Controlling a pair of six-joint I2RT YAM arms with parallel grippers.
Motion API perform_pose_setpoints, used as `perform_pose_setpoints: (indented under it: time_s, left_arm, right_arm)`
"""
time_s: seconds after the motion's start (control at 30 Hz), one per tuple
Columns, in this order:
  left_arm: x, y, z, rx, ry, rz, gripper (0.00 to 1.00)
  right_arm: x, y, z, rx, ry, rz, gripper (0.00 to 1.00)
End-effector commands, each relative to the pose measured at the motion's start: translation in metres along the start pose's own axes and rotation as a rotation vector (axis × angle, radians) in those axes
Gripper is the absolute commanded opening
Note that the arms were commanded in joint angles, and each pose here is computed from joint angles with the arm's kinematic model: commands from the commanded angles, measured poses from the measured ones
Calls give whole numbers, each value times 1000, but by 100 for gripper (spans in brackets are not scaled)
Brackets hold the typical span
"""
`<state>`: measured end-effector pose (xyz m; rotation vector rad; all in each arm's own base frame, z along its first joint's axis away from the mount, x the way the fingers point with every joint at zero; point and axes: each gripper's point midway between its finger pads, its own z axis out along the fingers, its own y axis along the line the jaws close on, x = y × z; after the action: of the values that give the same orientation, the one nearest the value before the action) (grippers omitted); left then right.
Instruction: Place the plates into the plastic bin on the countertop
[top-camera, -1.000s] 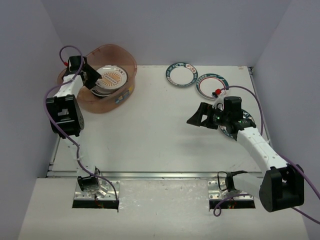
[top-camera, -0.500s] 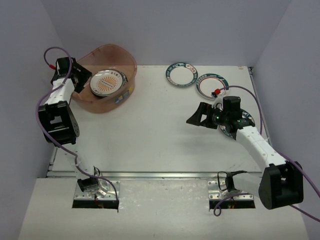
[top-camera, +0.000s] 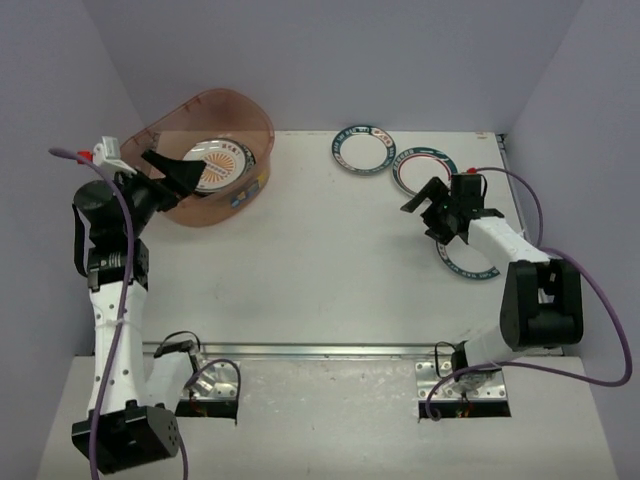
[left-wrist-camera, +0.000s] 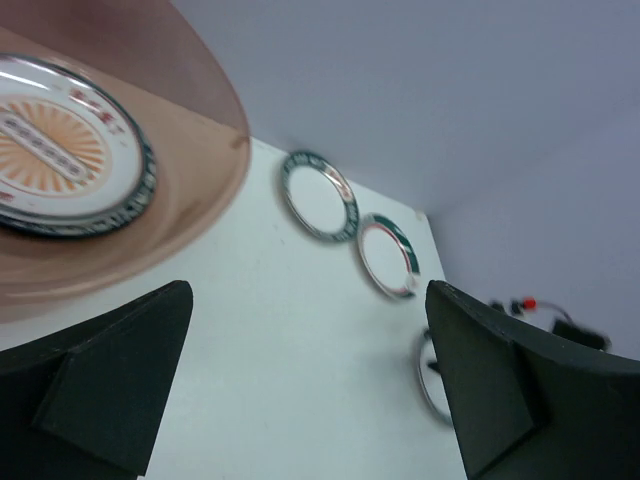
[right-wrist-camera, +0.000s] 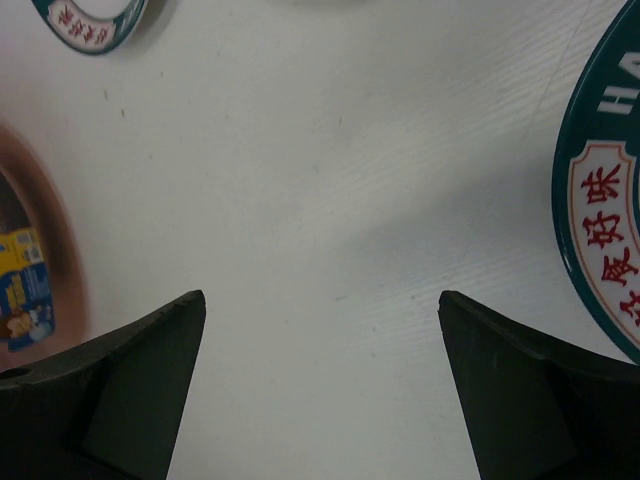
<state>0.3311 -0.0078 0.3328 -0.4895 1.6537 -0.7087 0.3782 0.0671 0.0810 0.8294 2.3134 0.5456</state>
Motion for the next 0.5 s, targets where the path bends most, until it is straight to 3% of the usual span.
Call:
perform_pose_setpoints:
  time_s: [0.0,0.1,0.3,0.47]
  left_arm:
    - [70,9,-4,136,236,-16,100]
    - [87,28,-5,76,255,-11,100]
    - [99,48,-8,-22,257,39,100]
    - [108,42,-12,10,284,38,100]
  right_arm:
    - [-66,8,17,-29,-188,175,99]
    - [-102,3,28,18,-251,148,99]
    - [-144,-61,58,237,-221,186,99]
    - [-168,-74,82,204,-196,105,99]
